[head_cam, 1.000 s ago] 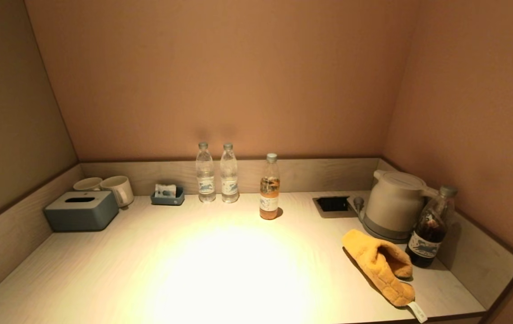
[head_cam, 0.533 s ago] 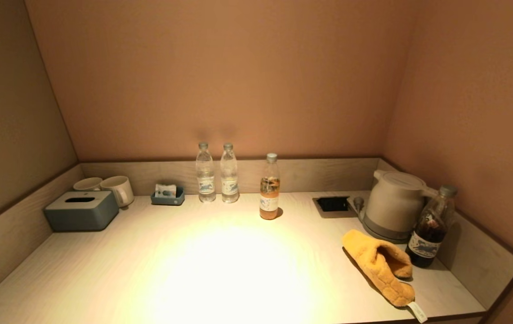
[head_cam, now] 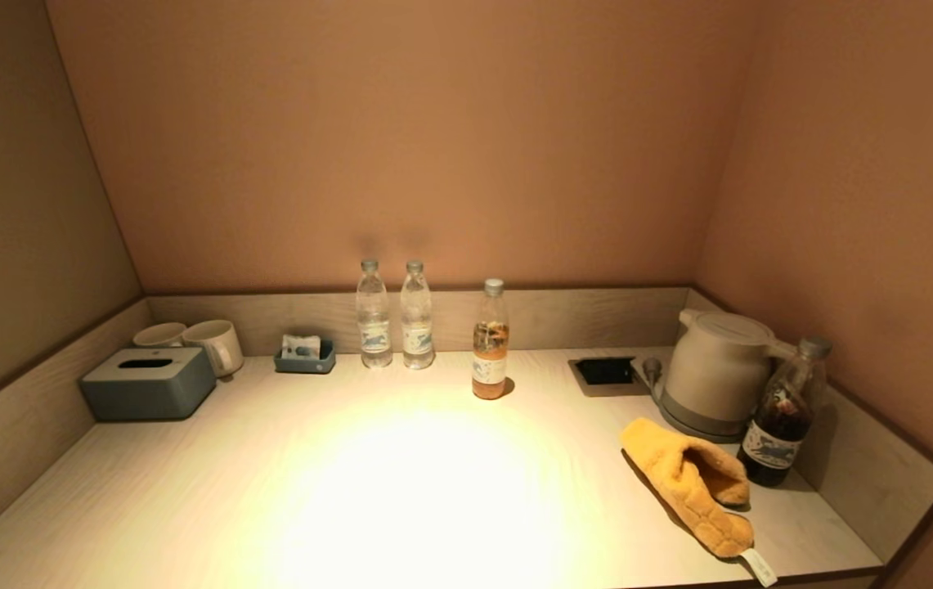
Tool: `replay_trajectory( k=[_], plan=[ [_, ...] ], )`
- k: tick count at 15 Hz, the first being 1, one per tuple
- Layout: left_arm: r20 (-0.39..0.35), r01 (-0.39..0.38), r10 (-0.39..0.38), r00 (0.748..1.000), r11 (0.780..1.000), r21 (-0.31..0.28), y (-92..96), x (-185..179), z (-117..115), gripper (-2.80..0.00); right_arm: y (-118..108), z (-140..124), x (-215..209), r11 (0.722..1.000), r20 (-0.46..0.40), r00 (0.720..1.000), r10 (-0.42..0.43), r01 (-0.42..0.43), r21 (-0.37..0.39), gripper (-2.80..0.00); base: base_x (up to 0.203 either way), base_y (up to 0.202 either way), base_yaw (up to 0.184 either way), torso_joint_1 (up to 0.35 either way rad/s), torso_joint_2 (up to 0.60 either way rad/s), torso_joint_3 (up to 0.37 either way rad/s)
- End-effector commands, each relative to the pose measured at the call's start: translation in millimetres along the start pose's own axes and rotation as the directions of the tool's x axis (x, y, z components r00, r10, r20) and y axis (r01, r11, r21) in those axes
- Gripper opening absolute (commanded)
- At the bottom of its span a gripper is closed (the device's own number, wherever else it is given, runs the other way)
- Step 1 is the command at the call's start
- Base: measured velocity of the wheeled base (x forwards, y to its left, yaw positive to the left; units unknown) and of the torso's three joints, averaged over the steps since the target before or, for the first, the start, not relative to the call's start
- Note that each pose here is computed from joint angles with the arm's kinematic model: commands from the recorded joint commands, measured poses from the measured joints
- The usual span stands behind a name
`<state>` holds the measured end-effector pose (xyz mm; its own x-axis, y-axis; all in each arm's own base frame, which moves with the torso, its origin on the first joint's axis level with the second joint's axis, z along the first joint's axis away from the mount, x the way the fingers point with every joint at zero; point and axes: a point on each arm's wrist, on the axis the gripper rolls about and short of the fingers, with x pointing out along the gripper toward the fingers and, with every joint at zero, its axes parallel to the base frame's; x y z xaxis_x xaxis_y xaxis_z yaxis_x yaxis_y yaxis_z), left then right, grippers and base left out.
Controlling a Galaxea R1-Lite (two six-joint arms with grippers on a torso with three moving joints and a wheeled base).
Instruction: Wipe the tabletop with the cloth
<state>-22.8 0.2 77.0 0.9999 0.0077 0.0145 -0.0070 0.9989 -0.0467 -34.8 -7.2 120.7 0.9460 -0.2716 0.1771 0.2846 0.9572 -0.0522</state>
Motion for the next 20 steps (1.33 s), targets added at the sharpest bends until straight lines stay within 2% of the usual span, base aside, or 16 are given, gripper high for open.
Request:
replay_trajectory(
  k=[1, 3, 7, 11, 13, 17, 20],
  plan=[
    [0.001, 0.000, 0.000, 1.000, 1.000, -0.001, 0.0, 0.0, 0.0, -2.80, 7.9, -12.0, -1.0, 0.956, 0.014, 0.956, 0.293, -0.293, -0.004, -2.80, 0.000, 0.000, 0.000, 0.000, 0.00, 0.000],
    [0.001, 0.000, 0.000, 1.000, 1.000, -0.001, 0.0, 0.0, 0.0, -2.80, 9.6, -18.9, 0.0, 0.947, -0.009, 0.947, 0.322, -0.322, 0.000, -2.80, 0.000, 0.000, 0.000, 0.000, 0.00, 0.000],
    [0.001, 0.000, 0.000, 1.000, 1.000, -0.001, 0.0, 0.0, 0.0, -2.80, 12.1, -36.2, 2.4, 0.946, -0.069, 0.943, 0.324, -0.325, 0.008, -2.80, 0.000, 0.000, 0.000, 0.000, 0.00, 0.000],
    [0.001, 0.000, 0.000, 1.000, 1.000, -0.001, 0.0, 0.0, 0.0, -2.80, 12.5, -40.2, 2.3, 0.946, -0.099, 0.940, 0.325, -0.324, 0.032, -2.80, 0.000, 0.000, 0.000, 0.000, 0.00, 0.000],
    [0.001, 0.000, 0.000, 1.000, 1.000, -0.001, 0.0, 0.0, 0.0, -2.80, 12.8, -45.8, 1.4, 0.945, -0.154, 0.933, 0.326, -0.323, 0.043, -2.80, 0.000, 0.000, 0.000, 0.000, 0.00, 0.000],
    [0.001, 0.000, 0.000, 1.000, 1.000, -0.001, 0.0, 0.0, 0.0, -2.80, 12.6, -45.3, 1.6, 0.947, -0.150, 0.936, 0.320, -0.308, 0.096, -2.80, 0.000, 0.000, 0.000, 0.000, 0.00, 0.000],
    [0.001, 0.000, 0.000, 1.000, 1.000, -0.001, 0.0, 0.0, 0.0, -2.80, 12.5, -45.3, 1.5, 0.947, -0.149, 0.937, 0.317, -0.304, 0.100, -2.80, 0.000, 0.000, 0.000, 0.000, 0.00, 0.000]
  ],
)
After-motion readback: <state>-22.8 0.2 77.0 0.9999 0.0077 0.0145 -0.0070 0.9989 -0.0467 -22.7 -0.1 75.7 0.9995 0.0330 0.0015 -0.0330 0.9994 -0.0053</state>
